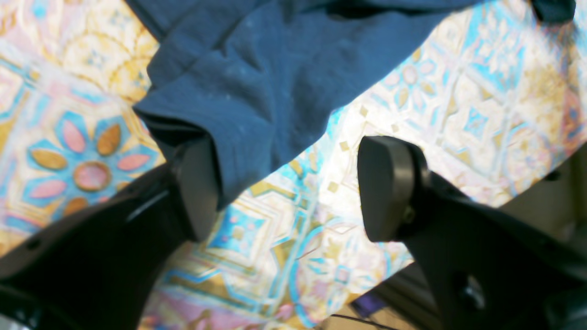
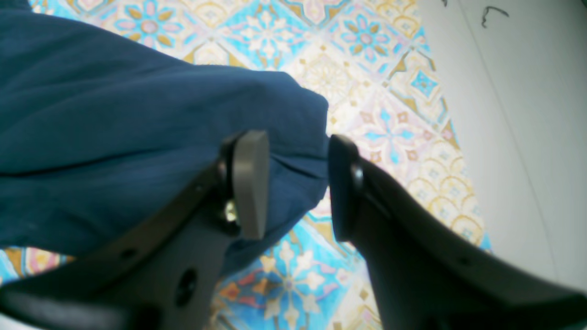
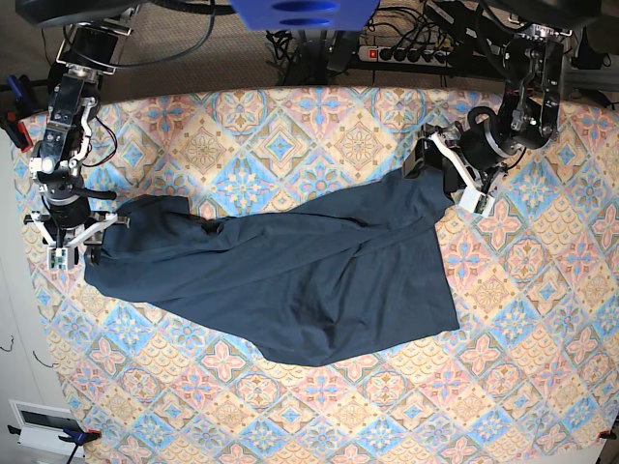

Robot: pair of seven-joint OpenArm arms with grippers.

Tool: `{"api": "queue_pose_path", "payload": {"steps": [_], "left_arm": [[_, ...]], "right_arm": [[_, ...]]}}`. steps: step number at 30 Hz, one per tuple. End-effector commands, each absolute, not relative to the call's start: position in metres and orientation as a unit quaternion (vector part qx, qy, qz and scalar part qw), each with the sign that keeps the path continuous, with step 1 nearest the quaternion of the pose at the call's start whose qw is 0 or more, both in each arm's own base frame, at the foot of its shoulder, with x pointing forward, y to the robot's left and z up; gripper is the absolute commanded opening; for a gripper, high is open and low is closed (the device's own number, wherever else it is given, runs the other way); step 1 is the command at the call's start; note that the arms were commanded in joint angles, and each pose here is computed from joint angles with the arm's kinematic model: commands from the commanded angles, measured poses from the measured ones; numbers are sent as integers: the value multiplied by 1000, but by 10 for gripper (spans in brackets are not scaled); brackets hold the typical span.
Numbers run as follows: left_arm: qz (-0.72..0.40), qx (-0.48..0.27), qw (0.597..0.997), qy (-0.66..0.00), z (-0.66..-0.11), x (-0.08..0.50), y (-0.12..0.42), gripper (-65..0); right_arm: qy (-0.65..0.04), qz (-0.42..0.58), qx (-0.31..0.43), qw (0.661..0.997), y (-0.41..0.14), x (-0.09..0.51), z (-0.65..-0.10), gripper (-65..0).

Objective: Layout the t-shirt on the table in an organized manner, then fold the t-shirt properly
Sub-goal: 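Lift the held shirt end with the left gripper and reposition it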

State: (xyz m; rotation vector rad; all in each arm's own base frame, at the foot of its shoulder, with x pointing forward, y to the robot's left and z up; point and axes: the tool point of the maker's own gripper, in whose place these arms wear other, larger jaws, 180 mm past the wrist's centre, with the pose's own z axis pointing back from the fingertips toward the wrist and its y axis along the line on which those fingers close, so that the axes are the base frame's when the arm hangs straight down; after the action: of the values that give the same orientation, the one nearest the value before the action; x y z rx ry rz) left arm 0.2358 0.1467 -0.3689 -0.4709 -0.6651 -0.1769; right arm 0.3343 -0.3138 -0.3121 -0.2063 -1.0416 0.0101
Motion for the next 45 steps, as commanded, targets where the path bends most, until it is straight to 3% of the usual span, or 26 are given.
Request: {"api": "queue_pose_path", "payload": {"steps": [1,8,15,17,19,21,22,27,35,41,45], "left_arm": [[-83,-234,909,-334,-363,242,149,-199],[-2,-270,915,-300,-393,246,163,-199],[82,-302,897,-313,-402,263,164,-219],[83,-308,894,-315,-401,266,158,-290],[84,-310,892,-317,-400,267,156,-429],[86,-314,890,-319,-400,268,153,-623],[86,-314,890,-320,-399,269,153,-650],[72,-303,894,-323,-394,269,161,-650],[-47,-264,883,-384,-333,260,148,-650],[-108,-175,890,-406,-326,265,159,-650],[-113,-160,893,-406,-329,266,163,-650]], "right_arm": [[-522,10,-106,846,-318,342,-293,-439],[-523,10,-106,846,-318,343,-292,-439],[-521,10,-106,847,-318,342,-293,-440],[-521,10,-106,847,-318,342,-293,-440],[-522,10,-106,846,-317,342,-292,-440],[-521,10,-106,847,-317,342,-293,-440],[-519,11,-106,848,-317,340,-295,-440],[-520,15,-107,847,-316,337,-294,-440],[-518,16,-106,848,-314,337,-294,-439],[-510,71,-67,855,-271,344,-306,-436],[-513,64,-3,856,-251,344,-312,-427]]}}
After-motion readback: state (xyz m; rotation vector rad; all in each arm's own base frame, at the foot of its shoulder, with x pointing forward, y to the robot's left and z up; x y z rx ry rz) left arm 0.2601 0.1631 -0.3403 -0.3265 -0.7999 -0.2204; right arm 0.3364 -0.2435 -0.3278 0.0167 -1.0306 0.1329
